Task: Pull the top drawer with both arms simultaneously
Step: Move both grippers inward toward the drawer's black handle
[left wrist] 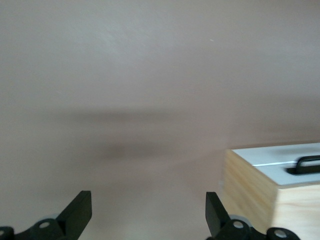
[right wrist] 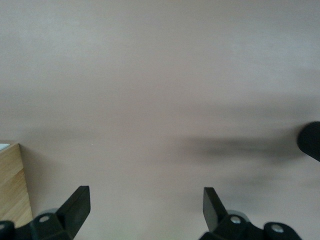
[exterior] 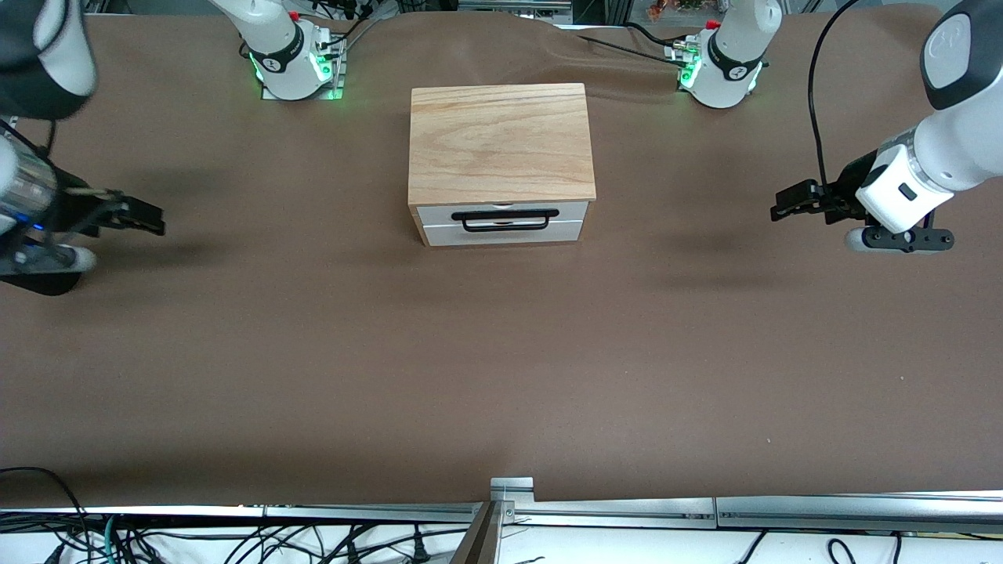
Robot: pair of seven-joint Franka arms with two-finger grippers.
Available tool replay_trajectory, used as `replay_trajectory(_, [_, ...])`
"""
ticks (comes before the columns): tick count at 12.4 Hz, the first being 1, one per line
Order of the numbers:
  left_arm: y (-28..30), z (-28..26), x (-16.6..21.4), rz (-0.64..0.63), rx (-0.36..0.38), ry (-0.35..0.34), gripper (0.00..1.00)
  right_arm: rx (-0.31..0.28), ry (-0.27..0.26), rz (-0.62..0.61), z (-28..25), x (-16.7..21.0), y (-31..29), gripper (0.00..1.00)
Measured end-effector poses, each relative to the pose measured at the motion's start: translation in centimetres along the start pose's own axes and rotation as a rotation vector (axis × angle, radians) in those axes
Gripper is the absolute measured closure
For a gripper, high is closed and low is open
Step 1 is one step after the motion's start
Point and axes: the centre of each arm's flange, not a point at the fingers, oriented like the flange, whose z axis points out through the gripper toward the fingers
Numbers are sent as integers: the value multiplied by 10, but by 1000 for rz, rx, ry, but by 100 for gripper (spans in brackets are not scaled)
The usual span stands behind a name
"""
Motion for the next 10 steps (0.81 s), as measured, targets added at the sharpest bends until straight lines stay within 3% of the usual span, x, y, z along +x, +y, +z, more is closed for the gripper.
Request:
replay_trajectory(1, [-2, 11, 3, -4, -44, -18, 0, 22, 1, -18, 7, 6, -18, 0])
replay_trajectory(2, [-2, 24, 7, 18, -86, -32, 0, 81, 2, -21, 12, 10, -31, 0])
replay_trajectory(4, [-3, 55, 15, 78, -184, -50, 0, 260, -17, 7, 24, 18, -41, 0])
replay_trajectory(7, [-15, 107, 28, 103, -329, -107, 0, 476, -51, 54, 51, 34, -47, 0])
replay_trajectory(10, [-13, 152, 39, 133, -538, -128, 0, 682, -32, 71, 76, 56, -64, 0])
